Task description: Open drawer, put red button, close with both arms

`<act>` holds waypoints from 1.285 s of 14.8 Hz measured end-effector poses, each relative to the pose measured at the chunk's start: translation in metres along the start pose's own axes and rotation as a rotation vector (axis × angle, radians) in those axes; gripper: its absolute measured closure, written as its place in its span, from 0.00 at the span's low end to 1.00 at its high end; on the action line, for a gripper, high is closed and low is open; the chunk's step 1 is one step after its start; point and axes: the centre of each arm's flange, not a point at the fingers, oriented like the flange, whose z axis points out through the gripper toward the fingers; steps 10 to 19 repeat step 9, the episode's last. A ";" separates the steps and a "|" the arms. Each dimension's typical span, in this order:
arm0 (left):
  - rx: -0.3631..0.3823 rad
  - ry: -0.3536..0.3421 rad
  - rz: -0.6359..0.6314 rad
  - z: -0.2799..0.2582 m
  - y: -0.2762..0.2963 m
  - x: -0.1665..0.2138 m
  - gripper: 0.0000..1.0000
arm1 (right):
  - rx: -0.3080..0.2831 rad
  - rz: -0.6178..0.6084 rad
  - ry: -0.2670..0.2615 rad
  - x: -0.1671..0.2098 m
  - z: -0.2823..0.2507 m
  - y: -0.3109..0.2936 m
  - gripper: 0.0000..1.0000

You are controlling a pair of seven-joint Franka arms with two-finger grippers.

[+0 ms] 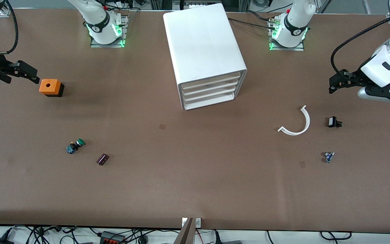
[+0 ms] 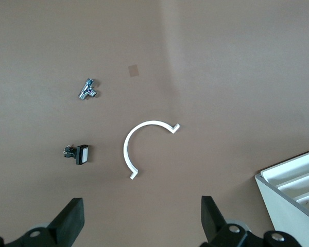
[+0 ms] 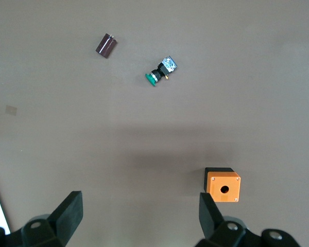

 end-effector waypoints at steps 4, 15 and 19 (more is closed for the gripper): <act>0.000 0.002 0.000 -0.001 0.000 0.000 0.00 | 0.000 0.000 0.000 0.000 0.000 0.000 0.00; 0.000 0.004 0.000 -0.002 0.000 0.000 0.00 | 0.000 0.000 0.001 0.000 0.000 0.000 0.00; 0.000 0.004 0.000 -0.002 0.000 0.000 0.00 | 0.000 0.000 0.001 0.000 0.000 0.000 0.00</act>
